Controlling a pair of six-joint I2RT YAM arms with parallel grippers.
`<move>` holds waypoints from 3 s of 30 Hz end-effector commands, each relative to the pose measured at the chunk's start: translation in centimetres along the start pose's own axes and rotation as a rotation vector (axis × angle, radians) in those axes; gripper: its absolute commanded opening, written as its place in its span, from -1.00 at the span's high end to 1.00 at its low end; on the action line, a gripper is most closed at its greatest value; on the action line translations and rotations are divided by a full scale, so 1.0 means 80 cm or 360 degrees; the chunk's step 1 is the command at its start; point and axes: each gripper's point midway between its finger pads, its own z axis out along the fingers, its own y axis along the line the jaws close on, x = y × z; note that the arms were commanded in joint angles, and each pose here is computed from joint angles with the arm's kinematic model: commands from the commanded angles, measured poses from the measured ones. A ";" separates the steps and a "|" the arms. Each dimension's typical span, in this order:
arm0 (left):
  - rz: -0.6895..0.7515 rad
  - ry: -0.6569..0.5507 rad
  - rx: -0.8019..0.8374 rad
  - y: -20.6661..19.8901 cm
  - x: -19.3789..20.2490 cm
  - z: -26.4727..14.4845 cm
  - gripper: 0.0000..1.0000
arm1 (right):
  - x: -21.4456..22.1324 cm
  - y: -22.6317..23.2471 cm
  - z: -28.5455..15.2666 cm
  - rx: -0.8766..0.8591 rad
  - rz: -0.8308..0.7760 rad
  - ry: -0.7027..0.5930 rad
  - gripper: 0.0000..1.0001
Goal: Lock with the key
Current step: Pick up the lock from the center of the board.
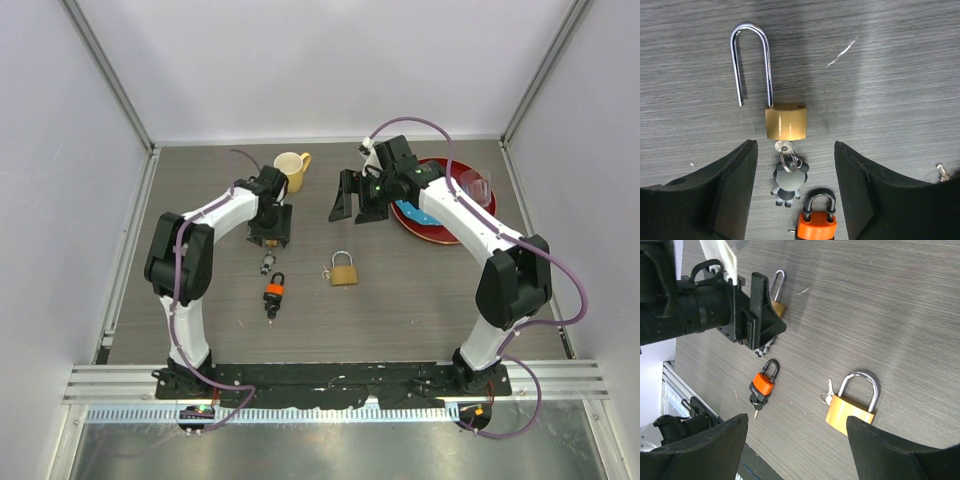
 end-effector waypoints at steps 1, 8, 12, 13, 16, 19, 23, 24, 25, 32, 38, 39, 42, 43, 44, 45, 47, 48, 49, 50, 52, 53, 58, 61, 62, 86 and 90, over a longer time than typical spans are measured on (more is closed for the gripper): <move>0.0029 -0.0021 0.0007 -0.001 -0.010 0.010 -0.30 | -0.015 0.021 -0.026 -0.0064 -0.0065 -0.0104 -0.70; 0.0022 -0.0033 -0.0026 0.006 -0.012 0.025 -0.27 | -0.015 0.021 -0.028 -0.0071 -0.0065 -0.0098 -0.69; -0.0017 -0.0058 -0.0036 0.012 -0.018 0.030 -0.23 | -0.015 0.022 -0.029 -0.0072 -0.0066 -0.0102 -0.69; -0.0025 -0.0069 -0.0039 0.014 -0.020 0.032 -0.22 | -0.015 0.022 -0.029 -0.0072 -0.0068 -0.0102 -0.69; -0.0040 -0.0052 -0.0060 0.018 -0.020 0.041 -0.19 | -0.015 0.020 -0.027 -0.0066 -0.0058 -0.0097 -0.69; -0.0036 -0.0016 -0.0017 0.014 -0.018 0.047 0.00 | -0.015 0.019 -0.026 -0.0064 -0.0057 -0.0091 -0.68; -0.0026 -0.0012 0.0012 0.010 -0.015 0.048 0.57 | -0.016 0.021 -0.028 -0.0067 -0.0064 -0.0100 -0.68; -0.0023 -0.0012 0.0014 0.011 -0.016 0.048 0.67 | -0.016 0.021 -0.027 -0.0068 -0.0063 -0.0097 -0.68; -0.0011 -0.0010 0.0021 0.009 -0.016 0.048 0.78 | -0.018 0.021 -0.028 -0.0070 -0.0065 -0.0105 -0.69; 0.0008 -0.0122 0.0090 0.001 -0.039 -0.002 1.00 | -0.025 0.029 -0.035 -0.0089 -0.0078 -0.0132 -0.69; 0.0018 -0.0277 0.0235 -0.016 -0.059 -0.083 1.00 | -0.037 0.051 -0.046 -0.0180 -0.0118 -0.0155 -0.69; 0.0021 -0.0319 0.0268 -0.020 -0.062 -0.102 1.00 | -0.039 0.053 -0.047 -0.0188 -0.0122 -0.0162 -0.69; 0.0028 -0.0385 0.0405 -0.036 -0.060 -0.150 1.00 | -0.046 0.064 -0.054 -0.0235 -0.0144 -0.0176 -0.69; 0.0034 -0.0399 0.0442 -0.041 -0.058 -0.160 1.00 | -0.050 0.069 -0.059 -0.0258 -0.0152 -0.0187 -0.69; 0.0053 -0.0396 0.0525 -0.053 -0.052 -0.172 1.00 | -0.052 0.073 -0.060 -0.0279 -0.0161 -0.0190 -0.70; 0.0064 -0.0418 0.0570 -0.059 -0.050 -0.184 1.00 | -0.055 0.079 -0.065 -0.0316 -0.0170 -0.0194 -0.69; 0.0065 -0.0465 0.0668 -0.069 -0.041 -0.214 1.00 | -0.060 0.087 -0.071 -0.0363 -0.0176 -0.0213 -0.70; 0.0074 -0.0479 0.0752 -0.078 -0.038 -0.226 1.00 | -0.061 0.094 -0.076 -0.0417 -0.0182 -0.0211 -0.70; 0.0063 -0.0521 0.0810 -0.083 -0.036 -0.248 1.00 | -0.067 0.097 -0.079 -0.0449 -0.0193 -0.0235 -0.71; 0.0061 -0.0527 0.0845 -0.086 -0.032 -0.256 1.00 | -0.070 0.103 -0.086 -0.0495 -0.0183 -0.0251 -0.71; 0.0071 -0.0527 0.0979 -0.099 -0.023 -0.279 1.00 | -0.074 0.118 -0.092 -0.0613 -0.0217 -0.0275 -0.74; 0.0064 -0.0547 0.1048 -0.105 -0.019 -0.297 1.00 | -0.074 0.125 -0.095 -0.0656 -0.0211 -0.0278 -0.75; 0.0083 -0.0577 0.1345 -0.133 -0.009 -0.351 1.00 | -0.082 0.159 -0.112 -0.0918 -0.0229 -0.0321 -0.75; 0.0081 -0.0614 0.1399 -0.137 -0.009 -0.367 1.00 | -0.088 0.169 -0.117 -0.0987 -0.0214 -0.0343 -0.75; 0.0083 -0.0619 0.1415 -0.139 -0.008 -0.370 1.00 | -0.087 0.171 -0.119 -0.1009 -0.0217 -0.0338 -0.75; 0.0115 -0.0654 0.1644 -0.164 -0.023 -0.418 1.00 | -0.077 0.219 -0.124 -0.1287 -0.0199 -0.0286 -0.29; 0.0107 -0.0666 0.1632 -0.164 -0.026 -0.417 1.00 | -0.076 0.221 -0.130 -0.1291 -0.0200 -0.0302 0.21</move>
